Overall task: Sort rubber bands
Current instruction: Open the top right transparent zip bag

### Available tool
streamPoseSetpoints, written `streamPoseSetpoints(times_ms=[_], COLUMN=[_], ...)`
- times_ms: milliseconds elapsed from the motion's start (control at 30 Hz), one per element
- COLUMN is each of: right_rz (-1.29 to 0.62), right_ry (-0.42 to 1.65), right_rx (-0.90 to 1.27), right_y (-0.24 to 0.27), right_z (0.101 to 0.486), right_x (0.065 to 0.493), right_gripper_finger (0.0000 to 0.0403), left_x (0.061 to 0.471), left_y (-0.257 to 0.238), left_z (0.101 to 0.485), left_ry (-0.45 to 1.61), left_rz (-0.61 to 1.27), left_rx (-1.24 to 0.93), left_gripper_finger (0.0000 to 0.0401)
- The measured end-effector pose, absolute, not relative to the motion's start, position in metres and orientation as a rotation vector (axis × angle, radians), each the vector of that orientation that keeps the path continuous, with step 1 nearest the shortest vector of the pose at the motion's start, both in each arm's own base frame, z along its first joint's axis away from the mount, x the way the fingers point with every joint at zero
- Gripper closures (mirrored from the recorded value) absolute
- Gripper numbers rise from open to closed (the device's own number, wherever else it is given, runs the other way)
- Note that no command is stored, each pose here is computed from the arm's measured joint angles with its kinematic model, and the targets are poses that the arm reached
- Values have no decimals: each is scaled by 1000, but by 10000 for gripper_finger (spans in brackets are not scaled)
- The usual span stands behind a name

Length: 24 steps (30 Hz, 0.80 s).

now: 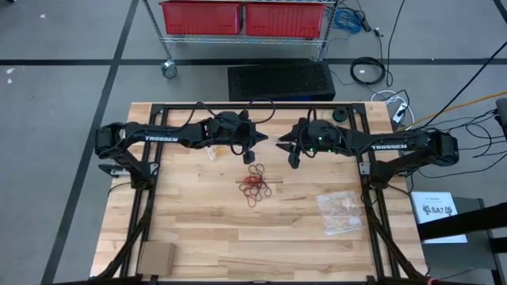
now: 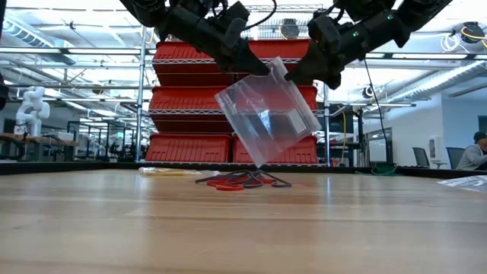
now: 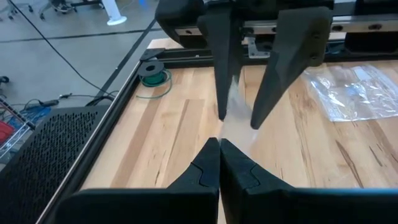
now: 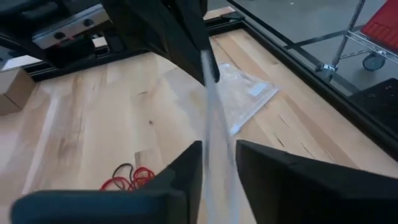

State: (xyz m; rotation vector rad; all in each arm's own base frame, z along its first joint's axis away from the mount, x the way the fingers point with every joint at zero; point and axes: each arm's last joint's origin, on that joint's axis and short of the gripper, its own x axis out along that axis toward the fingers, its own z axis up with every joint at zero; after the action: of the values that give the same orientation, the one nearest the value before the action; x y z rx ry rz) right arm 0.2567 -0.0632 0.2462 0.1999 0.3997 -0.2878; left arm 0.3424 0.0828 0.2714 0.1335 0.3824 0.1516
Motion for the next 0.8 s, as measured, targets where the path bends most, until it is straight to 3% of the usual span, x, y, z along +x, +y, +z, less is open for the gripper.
streamPoseSetpoints(times_ms=[233, 367, 533, 800], right_rz=[-301, -321, -339, -332], right_ry=[394, 404, 388, 524], right_rx=[216, 211, 180, 155], right_y=[-64, -66, -66, -65], right_z=[244, 240, 242, 270], right_x=[259, 262, 263, 261], right_gripper_finger=[286, 316, 393, 401], left_x=[343, 343, 343, 343], left_y=[83, 83, 82, 82], left_z=[273, 273, 274, 275], left_ry=[372, 364, 358, 352], left_rz=[147, 148, 128, 124], left_rx=[141, 142, 133, 141], left_gripper_finger=[401, 401, 401, 395])
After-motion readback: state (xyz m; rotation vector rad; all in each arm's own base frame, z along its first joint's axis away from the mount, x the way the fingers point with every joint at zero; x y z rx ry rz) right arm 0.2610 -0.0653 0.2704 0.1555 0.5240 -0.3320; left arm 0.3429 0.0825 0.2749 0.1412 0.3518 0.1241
